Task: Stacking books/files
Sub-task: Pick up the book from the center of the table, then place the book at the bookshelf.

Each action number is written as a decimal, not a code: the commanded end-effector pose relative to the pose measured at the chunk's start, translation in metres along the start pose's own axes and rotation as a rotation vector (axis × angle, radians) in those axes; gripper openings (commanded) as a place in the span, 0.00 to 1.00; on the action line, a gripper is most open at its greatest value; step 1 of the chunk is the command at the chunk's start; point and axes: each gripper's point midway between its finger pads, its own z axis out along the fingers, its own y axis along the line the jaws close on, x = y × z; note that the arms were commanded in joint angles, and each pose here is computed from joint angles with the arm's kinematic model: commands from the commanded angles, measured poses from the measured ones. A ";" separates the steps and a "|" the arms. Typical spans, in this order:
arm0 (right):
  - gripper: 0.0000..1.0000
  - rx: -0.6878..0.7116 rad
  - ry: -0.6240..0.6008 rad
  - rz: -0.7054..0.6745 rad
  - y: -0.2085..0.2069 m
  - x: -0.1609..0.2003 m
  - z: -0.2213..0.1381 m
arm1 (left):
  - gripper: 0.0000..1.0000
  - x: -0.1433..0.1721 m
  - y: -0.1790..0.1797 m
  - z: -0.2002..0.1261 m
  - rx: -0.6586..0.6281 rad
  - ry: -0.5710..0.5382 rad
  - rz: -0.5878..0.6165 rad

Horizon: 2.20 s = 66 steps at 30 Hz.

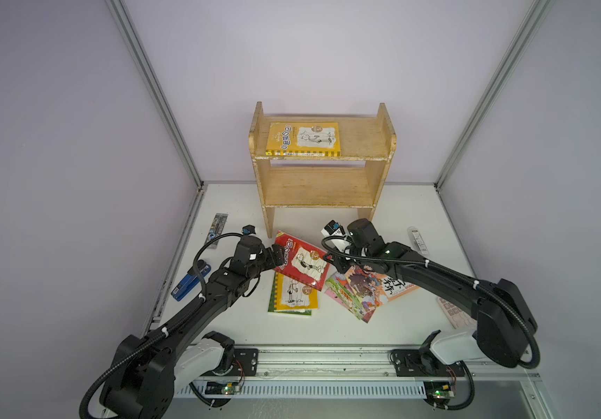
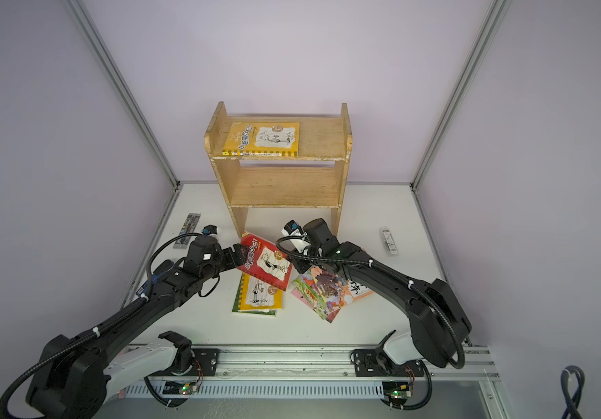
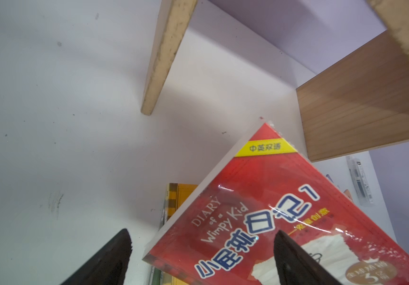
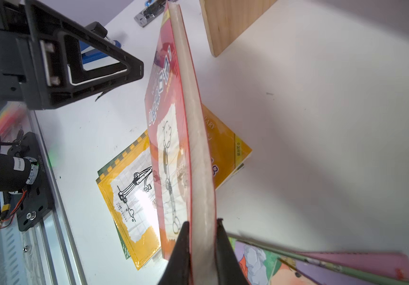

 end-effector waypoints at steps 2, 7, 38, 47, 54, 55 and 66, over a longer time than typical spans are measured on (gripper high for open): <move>0.00 0.000 -0.108 -0.167 0.011 -0.041 -0.027 | 0.93 -0.015 -0.010 -0.010 0.048 -0.070 0.031; 0.00 0.074 -0.178 -0.267 0.012 -0.076 -0.057 | 0.93 -0.023 -0.016 -0.022 0.080 -0.104 0.052; 0.00 -0.003 -0.443 -0.377 0.062 -0.183 -0.142 | 1.00 -0.076 -0.120 -0.136 0.803 -0.417 0.033; 0.00 -0.090 -0.477 -0.372 0.080 -0.190 -0.155 | 1.00 -0.095 -0.124 -0.153 0.864 -0.563 0.035; 0.00 -0.102 -0.487 -0.362 0.081 -0.193 -0.154 | 0.94 -0.111 -0.137 -0.159 0.967 -0.630 0.013; 0.00 -0.092 -0.484 -0.355 0.078 -0.193 -0.152 | 0.92 -0.113 -0.140 -0.161 0.989 -0.637 0.014; 0.00 -0.021 -0.457 -0.323 0.059 -0.197 -0.132 | 0.48 -0.116 -0.155 -0.166 1.099 -0.613 -0.001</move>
